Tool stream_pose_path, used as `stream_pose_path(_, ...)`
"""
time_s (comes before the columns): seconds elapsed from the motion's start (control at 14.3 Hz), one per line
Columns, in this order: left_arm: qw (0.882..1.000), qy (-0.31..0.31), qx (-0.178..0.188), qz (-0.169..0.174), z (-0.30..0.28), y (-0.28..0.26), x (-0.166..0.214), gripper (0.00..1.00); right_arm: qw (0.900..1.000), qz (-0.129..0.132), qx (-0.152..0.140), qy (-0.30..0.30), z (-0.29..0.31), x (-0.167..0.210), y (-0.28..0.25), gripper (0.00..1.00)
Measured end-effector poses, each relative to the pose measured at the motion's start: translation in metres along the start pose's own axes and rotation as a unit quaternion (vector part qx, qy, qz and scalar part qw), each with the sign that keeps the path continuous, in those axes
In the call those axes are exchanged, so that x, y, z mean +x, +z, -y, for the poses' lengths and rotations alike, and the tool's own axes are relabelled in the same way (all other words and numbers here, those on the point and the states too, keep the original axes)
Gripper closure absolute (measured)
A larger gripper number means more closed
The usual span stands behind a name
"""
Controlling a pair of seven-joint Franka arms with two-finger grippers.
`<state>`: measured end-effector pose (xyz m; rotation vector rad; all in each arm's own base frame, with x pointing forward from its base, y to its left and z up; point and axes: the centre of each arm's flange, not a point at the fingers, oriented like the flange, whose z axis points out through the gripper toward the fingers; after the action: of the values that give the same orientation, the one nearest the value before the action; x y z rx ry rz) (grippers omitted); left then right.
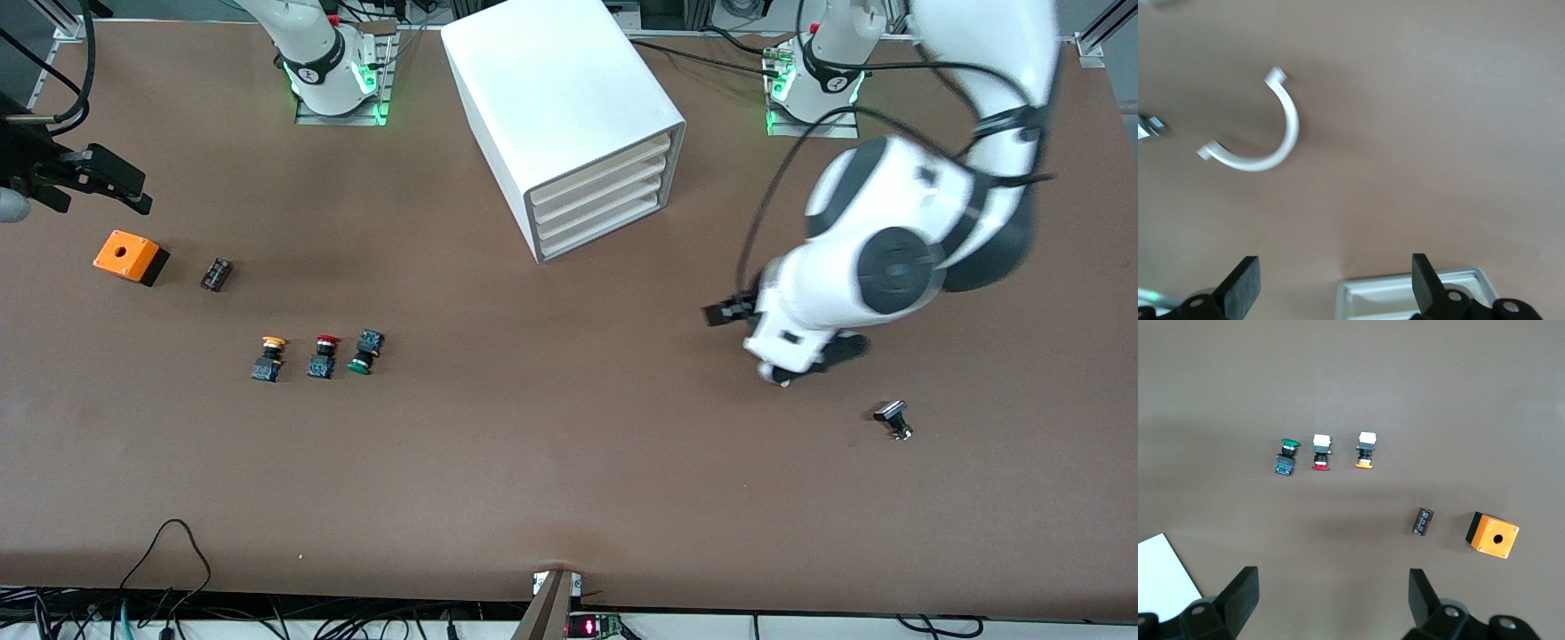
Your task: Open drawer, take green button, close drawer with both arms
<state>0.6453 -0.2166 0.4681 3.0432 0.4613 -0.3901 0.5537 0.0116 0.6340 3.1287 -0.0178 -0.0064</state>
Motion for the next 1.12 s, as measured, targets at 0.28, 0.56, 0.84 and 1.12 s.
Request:
stream_pose_path(0.28, 0.992, 0.118, 0.004, -0.055, 0.113, -0.071, 0.023, 0.00, 1.000, -0.002, 0.000, 0.000, 0.000, 0.000, 0.000, 0.00)
stream_pose_path(0.56, 0.980, 0.145, 0.012, -0.137, 0.194, -0.102, 0.014, 0.00, 1.000, -0.003, 0.000, 0.000, 0.000, 0.001, -0.001, 0.00)
stream_pose_path(0.84, 0.979, 0.146, 0.016, -0.139, 0.207, -0.106, -0.021, 0.00, 1.000, -0.005, 0.000, 0.000, 0.000, 0.001, -0.001, 0.00)
stream_pose_path(1.12, 0.980, 0.144, 0.017, -0.136, 0.212, -0.104, -0.024, 0.00, 1.000, -0.005, 0.000, 0.000, 0.000, 0.001, -0.001, 0.00)
